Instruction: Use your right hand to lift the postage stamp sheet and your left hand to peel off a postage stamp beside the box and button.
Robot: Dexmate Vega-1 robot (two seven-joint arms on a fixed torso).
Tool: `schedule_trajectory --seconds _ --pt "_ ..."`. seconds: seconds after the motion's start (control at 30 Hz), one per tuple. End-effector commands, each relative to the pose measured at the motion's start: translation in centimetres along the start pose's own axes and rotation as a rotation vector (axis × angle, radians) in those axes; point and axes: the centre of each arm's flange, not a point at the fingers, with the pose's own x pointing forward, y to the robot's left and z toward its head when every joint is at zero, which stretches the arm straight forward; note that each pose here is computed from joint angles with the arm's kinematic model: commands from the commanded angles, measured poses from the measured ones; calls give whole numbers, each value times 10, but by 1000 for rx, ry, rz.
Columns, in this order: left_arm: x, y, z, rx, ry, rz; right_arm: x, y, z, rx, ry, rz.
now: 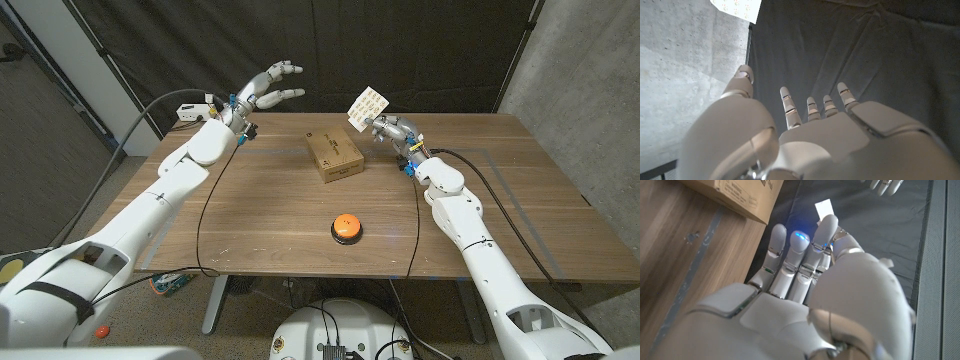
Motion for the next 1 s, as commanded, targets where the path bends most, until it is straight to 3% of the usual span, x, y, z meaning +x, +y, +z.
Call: schedule_trajectory --seconds 0.03,0.27,0.43,0.67,1.0 --pt "10 -12 30 169 -104 2 -11 6 16 -65 12 -42" --pt "12 -22 43 196 -165 54 -19 10 28 -124 32 -49" --pt "14 -27 45 181 -183 50 -22 13 33 -156 35 -56" --pt "19 -41 42 81 -181 -10 -27 23 43 -190 53 -86" --pt "24 -54 42 15 -186 -71 -29 34 50 -230 2 -121"
